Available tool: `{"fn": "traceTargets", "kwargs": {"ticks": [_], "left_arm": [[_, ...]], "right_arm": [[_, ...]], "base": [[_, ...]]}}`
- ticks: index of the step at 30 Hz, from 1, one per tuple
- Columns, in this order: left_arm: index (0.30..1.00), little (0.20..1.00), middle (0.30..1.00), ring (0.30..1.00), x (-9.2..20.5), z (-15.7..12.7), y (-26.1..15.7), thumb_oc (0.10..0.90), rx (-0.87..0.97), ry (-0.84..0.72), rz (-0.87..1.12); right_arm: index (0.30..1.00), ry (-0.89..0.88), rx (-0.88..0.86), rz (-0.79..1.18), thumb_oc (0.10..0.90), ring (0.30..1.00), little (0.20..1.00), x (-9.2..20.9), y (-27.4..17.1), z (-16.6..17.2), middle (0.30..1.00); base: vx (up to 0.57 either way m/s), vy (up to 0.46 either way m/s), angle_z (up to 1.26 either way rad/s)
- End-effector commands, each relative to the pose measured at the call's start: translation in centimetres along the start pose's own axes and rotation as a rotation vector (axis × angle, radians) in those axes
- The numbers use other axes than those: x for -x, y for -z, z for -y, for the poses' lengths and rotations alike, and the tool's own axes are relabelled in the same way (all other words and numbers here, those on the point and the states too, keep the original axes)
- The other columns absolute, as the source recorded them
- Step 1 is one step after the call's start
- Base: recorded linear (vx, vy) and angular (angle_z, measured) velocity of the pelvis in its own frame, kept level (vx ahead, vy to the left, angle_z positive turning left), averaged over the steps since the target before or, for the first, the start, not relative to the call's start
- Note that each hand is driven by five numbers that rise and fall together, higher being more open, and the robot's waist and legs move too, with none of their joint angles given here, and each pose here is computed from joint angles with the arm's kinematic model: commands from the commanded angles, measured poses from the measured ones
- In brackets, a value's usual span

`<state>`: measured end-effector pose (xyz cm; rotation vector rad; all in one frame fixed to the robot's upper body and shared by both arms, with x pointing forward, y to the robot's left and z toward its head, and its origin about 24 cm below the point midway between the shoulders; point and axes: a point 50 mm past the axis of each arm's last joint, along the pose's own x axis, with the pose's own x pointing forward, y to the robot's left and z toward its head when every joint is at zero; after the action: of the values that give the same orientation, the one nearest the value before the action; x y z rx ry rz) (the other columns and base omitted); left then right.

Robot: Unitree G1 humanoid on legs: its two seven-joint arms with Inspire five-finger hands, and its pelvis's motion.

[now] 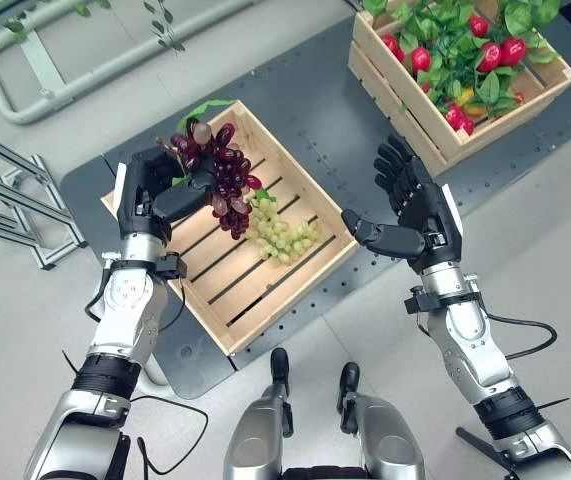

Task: Pick up the fruits from the basket on one side to the basket on the other side

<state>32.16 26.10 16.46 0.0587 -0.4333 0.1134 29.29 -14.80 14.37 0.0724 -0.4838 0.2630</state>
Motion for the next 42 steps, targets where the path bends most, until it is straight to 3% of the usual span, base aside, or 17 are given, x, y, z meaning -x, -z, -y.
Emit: {"fn": "traceTargets", "kwargs": {"ticks": [1, 5, 13, 26, 36, 42], "left_arm": [[0.3, 0.3, 0.3, 0.3, -1.4, -0.6, -3.3, 0.4, 0.02, 0.004, 0.154], [0.3, 0.3, 0.3, 0.3, -2.0, 0.2, -3.7, 0.4, 0.037, 0.054, 0.14], [0.3, 0.3, 0.3, 0.3, -4.4, 2.8, -5.8, 0.4, 0.067, 0.167, 0.171], [0.3, 0.3, 0.3, 0.3, -7.0, 7.8, -7.5, 0.4, 0.209, 0.303, 0.163], [0.3, 0.3, 0.3, 0.3, -6.8, 10.7, -6.5, 0.4, 0.266, 0.39, 0.089], [0.3, 0.3, 0.3, 0.3, -6.4, 10.8, -4.7, 0.4, 0.232, 0.415, 0.018]], "right_arm": [[0.9, -0.132, 0.026, 0.055, 0.8, 0.9, 0.9, 0.0, -1.1, -1.2, 0.9], [0.9, -0.169, 0.015, 0.035, 0.8, 0.9, 0.9, -0.5, -1.1, -2.1, 0.9], [0.9, -0.305, -0.173, -0.143, 0.8, 0.9, 0.9, -2.9, 0.4, -4.8, 0.9], [0.9, -0.367, -0.374, -0.277, 0.8, 0.9, 0.9, -6.4, 1.8, -8.8, 0.9], [0.9, -0.322, -0.51, -0.215, 0.8, 0.9, 0.9, -7.9, 0.7, -10.9, 0.9], [0.9, -0.278, -0.495, -0.163, 0.8, 0.9, 0.9, -8.8, -0.4, -11.1, 0.9]], "base": [[0.1, -0.035, 0.07], [0.07, -0.031, 0.04], [0.02, -0.072, 0.01], [-0.02, -0.055, 0.06], [0.01, -0.006, 0.02], [0.0, 0.0, 0.0]]}}
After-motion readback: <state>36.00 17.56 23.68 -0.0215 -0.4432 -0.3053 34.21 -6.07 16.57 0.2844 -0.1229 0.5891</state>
